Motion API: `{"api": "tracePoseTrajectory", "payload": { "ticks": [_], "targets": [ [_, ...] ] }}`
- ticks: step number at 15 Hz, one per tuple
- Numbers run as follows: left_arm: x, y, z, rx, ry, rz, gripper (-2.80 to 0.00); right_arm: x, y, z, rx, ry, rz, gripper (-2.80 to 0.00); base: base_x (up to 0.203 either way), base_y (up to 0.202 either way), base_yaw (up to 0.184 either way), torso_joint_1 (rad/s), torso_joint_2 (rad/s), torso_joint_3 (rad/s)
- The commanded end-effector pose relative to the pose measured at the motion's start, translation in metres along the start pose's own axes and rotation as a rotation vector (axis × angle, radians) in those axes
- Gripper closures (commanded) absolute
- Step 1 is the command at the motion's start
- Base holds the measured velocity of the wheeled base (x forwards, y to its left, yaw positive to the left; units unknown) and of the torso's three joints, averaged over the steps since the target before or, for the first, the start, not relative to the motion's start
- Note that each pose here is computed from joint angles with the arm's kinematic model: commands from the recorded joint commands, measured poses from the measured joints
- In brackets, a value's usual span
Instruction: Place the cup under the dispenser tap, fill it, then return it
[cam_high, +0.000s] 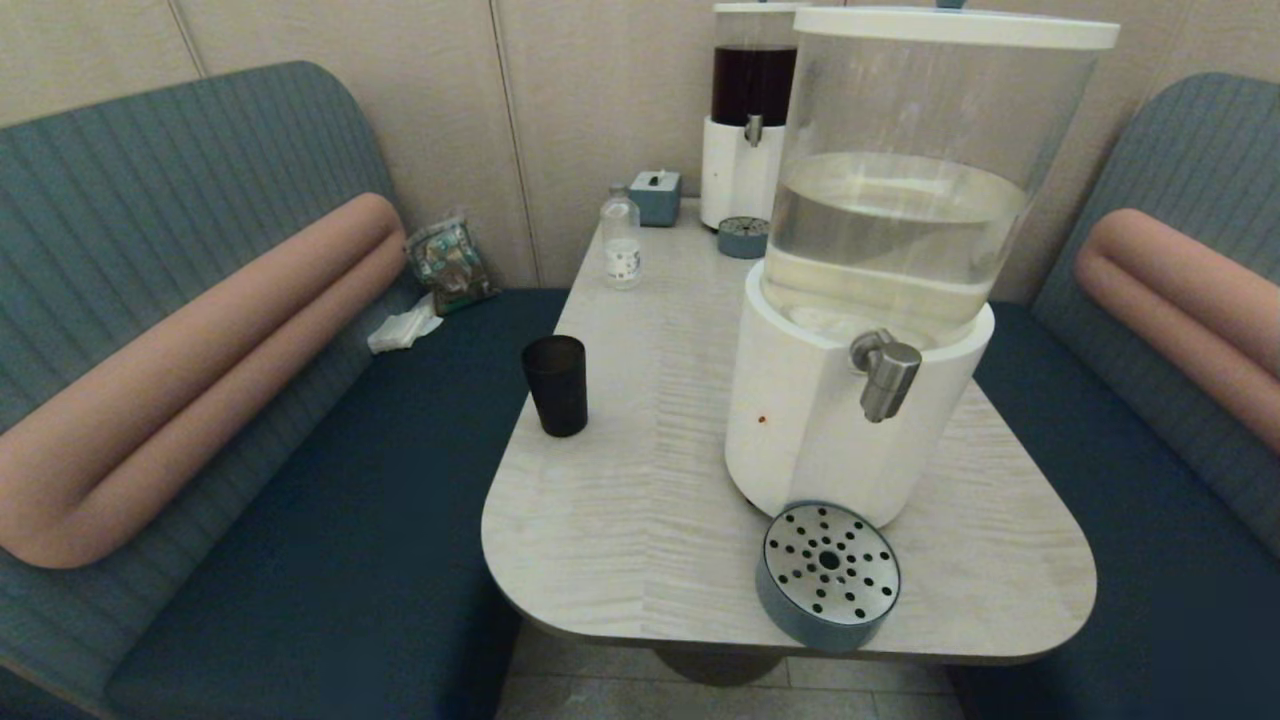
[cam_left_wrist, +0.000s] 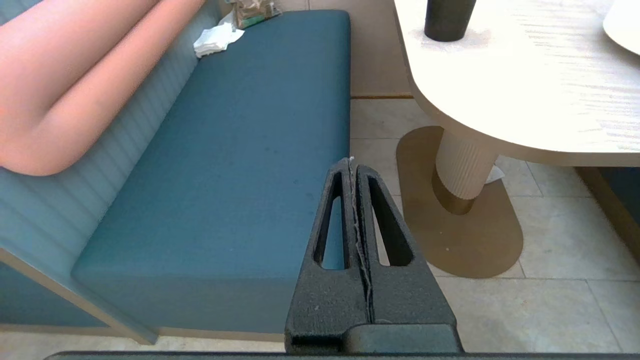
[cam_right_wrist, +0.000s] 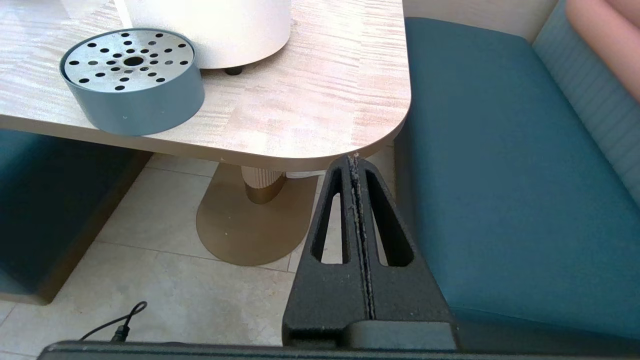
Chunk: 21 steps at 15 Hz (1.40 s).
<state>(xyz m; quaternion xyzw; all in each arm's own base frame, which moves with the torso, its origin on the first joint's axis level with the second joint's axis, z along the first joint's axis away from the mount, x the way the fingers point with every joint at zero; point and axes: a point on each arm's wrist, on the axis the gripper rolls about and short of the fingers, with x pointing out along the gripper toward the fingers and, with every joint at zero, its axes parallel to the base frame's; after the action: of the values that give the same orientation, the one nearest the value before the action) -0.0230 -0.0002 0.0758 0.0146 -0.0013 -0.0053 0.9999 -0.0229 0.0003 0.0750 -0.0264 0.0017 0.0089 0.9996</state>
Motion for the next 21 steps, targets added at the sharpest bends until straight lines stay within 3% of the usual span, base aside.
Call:
{"api": "tracePoseTrajectory", "payload": {
  "ticks": [1,21],
  "targets": [
    [0.0001,0.0000,0.0001,0.002,0.001,0.000,0.00,0.0001,0.0000,-0.0004,-0.001,0.001,0.001,0.00,0.000,0.000,0.000,0.000,0.00,0.000],
    [0.0003,0.0000,0.0002,-0.014,-0.001,0.001,0.00,0.0001,0.0000,-0.0004,-0.001,0.001,0.001,0.00,0.000,0.000,0.000,0.000,0.00,0.000]
  ]
}}
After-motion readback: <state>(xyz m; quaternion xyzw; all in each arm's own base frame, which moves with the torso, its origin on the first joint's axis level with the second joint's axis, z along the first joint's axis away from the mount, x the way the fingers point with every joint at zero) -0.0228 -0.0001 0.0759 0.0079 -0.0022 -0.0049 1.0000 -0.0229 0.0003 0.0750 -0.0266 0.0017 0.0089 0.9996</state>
